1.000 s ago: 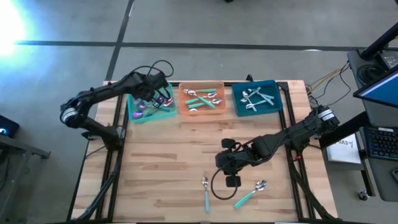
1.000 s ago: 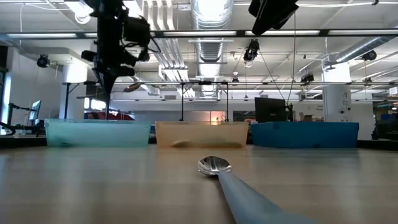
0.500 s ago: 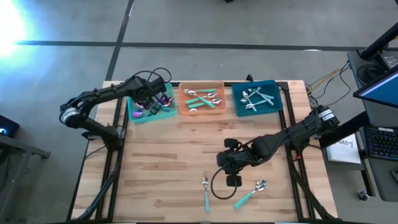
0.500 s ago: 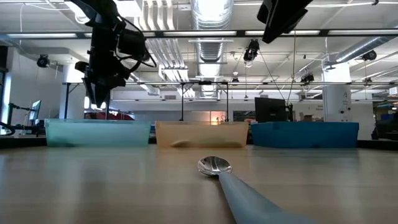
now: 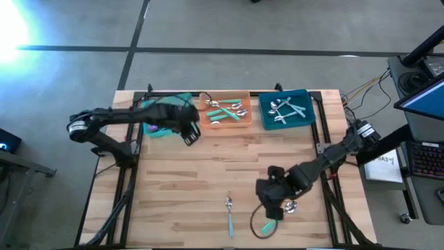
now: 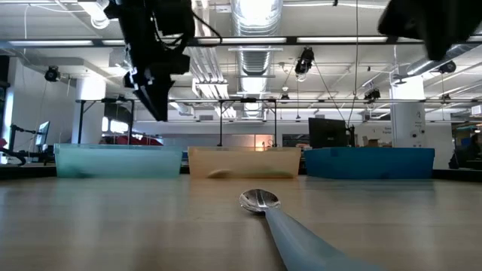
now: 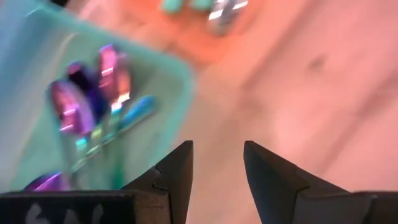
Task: Sort silverware by color (type)
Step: Put the light blue spoon into the blue bin
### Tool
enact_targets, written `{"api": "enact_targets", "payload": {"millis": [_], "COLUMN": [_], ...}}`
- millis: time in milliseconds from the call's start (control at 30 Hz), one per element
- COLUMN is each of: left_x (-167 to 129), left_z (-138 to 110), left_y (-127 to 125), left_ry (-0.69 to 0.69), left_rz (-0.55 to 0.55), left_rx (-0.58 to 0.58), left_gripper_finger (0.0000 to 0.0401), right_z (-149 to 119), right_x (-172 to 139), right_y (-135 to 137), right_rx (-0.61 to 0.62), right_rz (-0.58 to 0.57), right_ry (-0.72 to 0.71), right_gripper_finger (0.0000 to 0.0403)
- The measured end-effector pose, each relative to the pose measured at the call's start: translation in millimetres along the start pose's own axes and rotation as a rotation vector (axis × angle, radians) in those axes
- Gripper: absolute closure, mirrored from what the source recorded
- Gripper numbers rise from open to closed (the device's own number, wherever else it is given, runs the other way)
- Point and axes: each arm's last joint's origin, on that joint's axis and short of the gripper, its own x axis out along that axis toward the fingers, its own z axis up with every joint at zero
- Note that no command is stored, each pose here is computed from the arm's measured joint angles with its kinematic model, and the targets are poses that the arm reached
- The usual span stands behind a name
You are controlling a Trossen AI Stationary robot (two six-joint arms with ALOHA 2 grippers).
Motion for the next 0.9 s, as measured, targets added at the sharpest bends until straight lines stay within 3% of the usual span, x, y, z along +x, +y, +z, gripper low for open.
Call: {"api": "enact_targets", "payload": {"millis": [267,433,633,733,900], "left_x": [-24.3,-41.0,-57.1,-63.6,-63.1], "left_z": [-20.7,-46.1,-79.4,-93.8,-116.4], "left_y": [-76.7,-130.9,-169.2,-181.8,-203.4], "left_ry": [-0.155,-0.261,-0.369,-0.375,-0.308], "left_rz": [-0.205,-0.345,-0.328,-0.355,-0.450], "left_rx": [0.000,-0.030,-0.052,-0.046,-0.052], "left_gripper_finger": [0.0274,0.0274,0.0274,0.0274,0.0274], "right_z": [-28.5,-37.1,-35.6,-29.9,-27.0], "right_x": [7.0,7.5,7.5,10.7,17.1], "right_y": [25.8,34.0,35.8,40.9,47.8], "right_rx": [-0.140,-0.008,0.150,0.044,-0.365], "right_rz": [0.034,0.015,-0.097,-0.071,-0.090], "right_ry": [0.026,0.000,-0.197,-0.243,-0.256], "right_gripper_finger": [0.0282,0.0282,0.0282,0.0282,0.0282]}}
